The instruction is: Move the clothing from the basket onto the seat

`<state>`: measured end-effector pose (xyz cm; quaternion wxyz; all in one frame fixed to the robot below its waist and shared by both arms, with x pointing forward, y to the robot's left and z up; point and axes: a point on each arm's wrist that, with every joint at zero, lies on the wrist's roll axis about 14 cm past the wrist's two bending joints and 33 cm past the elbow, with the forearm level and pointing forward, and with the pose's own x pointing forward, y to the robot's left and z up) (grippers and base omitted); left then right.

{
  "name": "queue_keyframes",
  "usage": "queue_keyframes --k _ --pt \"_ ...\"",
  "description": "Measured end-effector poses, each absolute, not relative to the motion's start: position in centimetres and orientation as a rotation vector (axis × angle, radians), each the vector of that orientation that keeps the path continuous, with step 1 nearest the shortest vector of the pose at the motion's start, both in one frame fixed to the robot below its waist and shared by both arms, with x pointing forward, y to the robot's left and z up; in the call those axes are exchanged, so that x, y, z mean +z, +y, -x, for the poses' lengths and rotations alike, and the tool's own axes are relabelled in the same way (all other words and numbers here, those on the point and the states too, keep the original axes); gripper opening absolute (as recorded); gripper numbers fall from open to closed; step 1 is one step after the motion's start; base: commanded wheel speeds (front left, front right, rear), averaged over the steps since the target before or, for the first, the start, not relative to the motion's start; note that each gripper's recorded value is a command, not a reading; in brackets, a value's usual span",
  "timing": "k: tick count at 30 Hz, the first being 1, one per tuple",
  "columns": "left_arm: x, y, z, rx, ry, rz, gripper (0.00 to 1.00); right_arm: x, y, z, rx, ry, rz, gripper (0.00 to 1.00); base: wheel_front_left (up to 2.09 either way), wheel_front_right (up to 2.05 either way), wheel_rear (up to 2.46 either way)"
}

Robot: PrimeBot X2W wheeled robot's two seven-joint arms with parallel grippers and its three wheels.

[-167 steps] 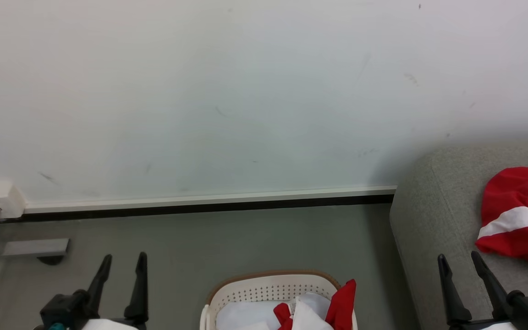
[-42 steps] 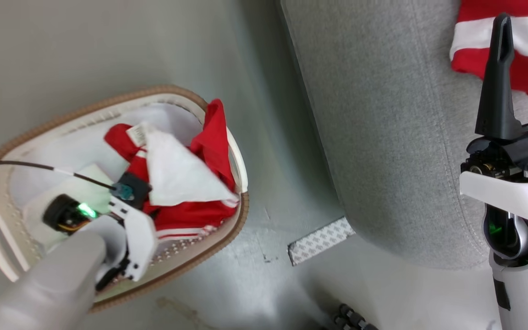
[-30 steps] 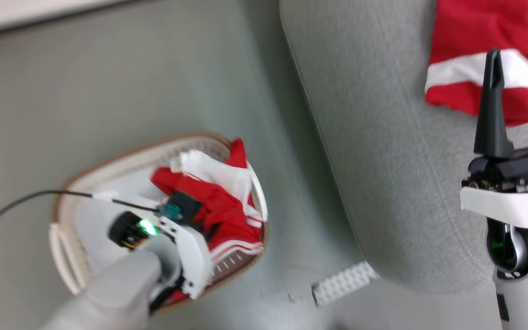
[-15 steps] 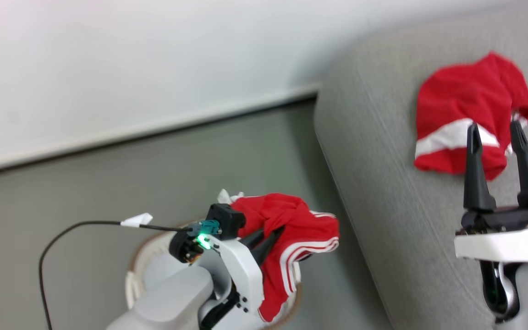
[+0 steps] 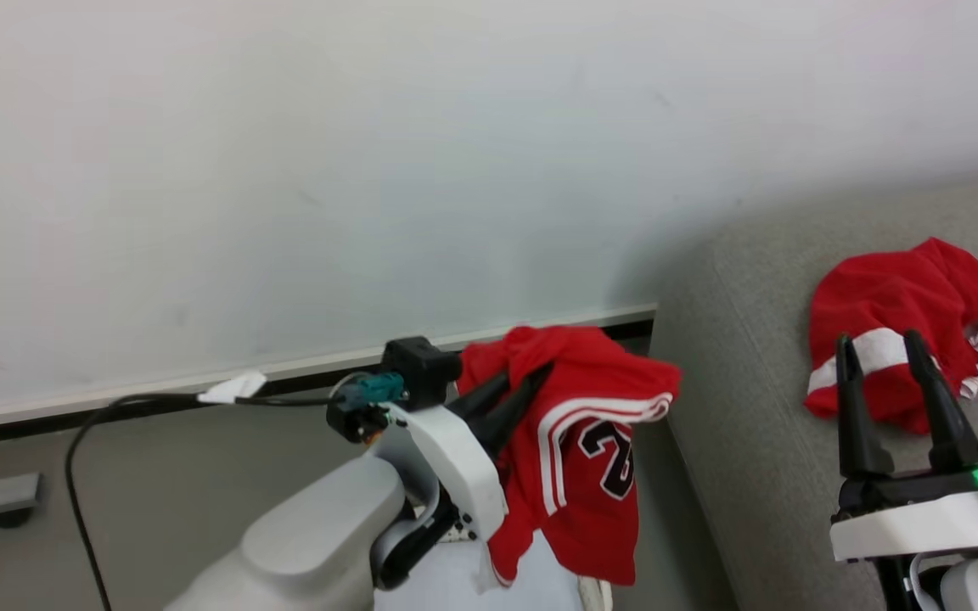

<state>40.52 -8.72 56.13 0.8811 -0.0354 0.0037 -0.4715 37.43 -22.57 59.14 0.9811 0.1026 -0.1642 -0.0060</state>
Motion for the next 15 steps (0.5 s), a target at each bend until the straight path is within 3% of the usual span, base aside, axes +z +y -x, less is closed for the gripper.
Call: queue_keyframes --k 15 --pt "65.0 -6.1 -40.3 -0.896 -0.222 0.055 0.00 57.2 -18.0 -36.7 0.102 -0.265 -0.273 1.00 0.00 0.00 0.00"
